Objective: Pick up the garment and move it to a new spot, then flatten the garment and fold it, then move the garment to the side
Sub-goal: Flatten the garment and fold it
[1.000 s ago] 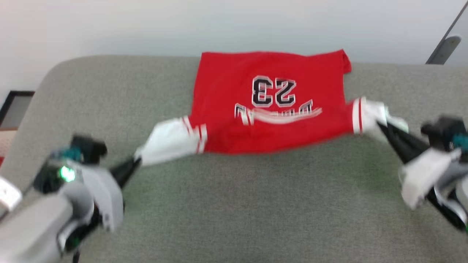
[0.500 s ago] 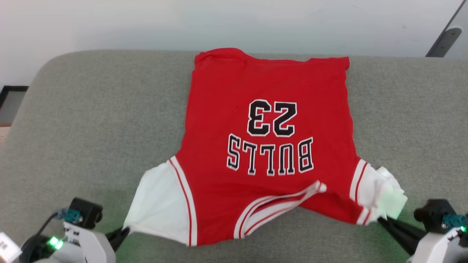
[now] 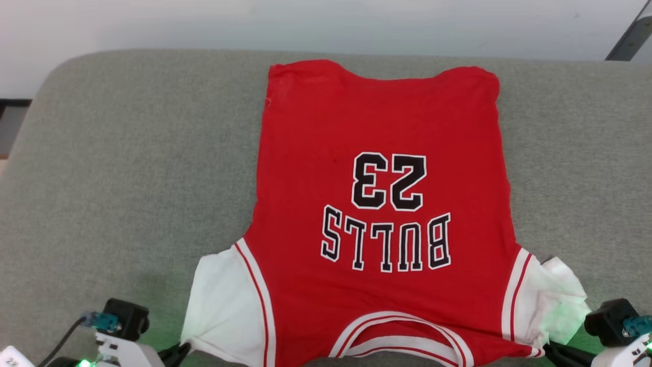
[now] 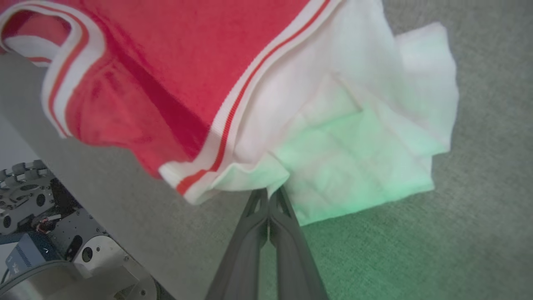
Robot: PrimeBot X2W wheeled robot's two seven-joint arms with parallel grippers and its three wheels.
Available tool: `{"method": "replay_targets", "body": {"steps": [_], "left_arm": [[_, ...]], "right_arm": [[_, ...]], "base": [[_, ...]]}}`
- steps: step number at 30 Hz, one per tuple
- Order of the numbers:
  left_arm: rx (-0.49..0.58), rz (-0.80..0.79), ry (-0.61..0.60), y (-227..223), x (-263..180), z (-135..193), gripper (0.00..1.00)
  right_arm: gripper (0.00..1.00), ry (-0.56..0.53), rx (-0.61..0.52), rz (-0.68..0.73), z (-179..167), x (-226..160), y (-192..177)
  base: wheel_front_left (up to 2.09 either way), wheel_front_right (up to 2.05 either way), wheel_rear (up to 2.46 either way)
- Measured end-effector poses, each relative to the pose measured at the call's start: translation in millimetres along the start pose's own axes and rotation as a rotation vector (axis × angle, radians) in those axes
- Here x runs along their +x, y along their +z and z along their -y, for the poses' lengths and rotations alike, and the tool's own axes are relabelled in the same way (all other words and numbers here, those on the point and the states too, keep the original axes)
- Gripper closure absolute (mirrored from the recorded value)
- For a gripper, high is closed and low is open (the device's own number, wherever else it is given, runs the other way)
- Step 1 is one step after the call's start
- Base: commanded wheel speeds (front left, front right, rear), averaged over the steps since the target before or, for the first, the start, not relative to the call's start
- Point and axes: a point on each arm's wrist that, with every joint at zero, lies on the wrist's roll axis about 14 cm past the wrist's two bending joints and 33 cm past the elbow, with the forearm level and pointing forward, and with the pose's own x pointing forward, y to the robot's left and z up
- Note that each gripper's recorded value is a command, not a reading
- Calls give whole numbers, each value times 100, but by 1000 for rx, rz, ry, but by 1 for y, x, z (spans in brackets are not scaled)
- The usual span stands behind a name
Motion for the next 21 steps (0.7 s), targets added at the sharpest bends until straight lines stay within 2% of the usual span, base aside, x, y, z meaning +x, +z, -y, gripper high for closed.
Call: {"method": "replay_targets", "body": {"steps": [1, 2, 7, 12, 17, 21], "left_arm": [[-4, 0, -5, 0, 1, 2, 100], [-3, 6, -10, 1, 2, 3, 100], [-13, 28, -26, 4, 7, 9, 100], [-21, 49, -34, 8, 9, 13, 100], [-22, 66, -45, 13, 15, 18, 100], [-17, 78, -59, 20, 22, 22, 100]], "right_arm": [[31, 2, 0, 0, 0, 2, 2], [0, 5, 3, -1, -1, 3, 4], [0, 23, 10, 39, -1, 8, 29], [0, 14, -43, 182, 6, 3, 88], [0, -107, -122, 372, 38, 1, 160], [0, -162, -109, 469, 56, 17, 206]], "base": [[0, 0, 0], [0, 0, 0], [0, 0, 0], [0, 0, 0], [0, 0, 0], [0, 0, 0]]}}
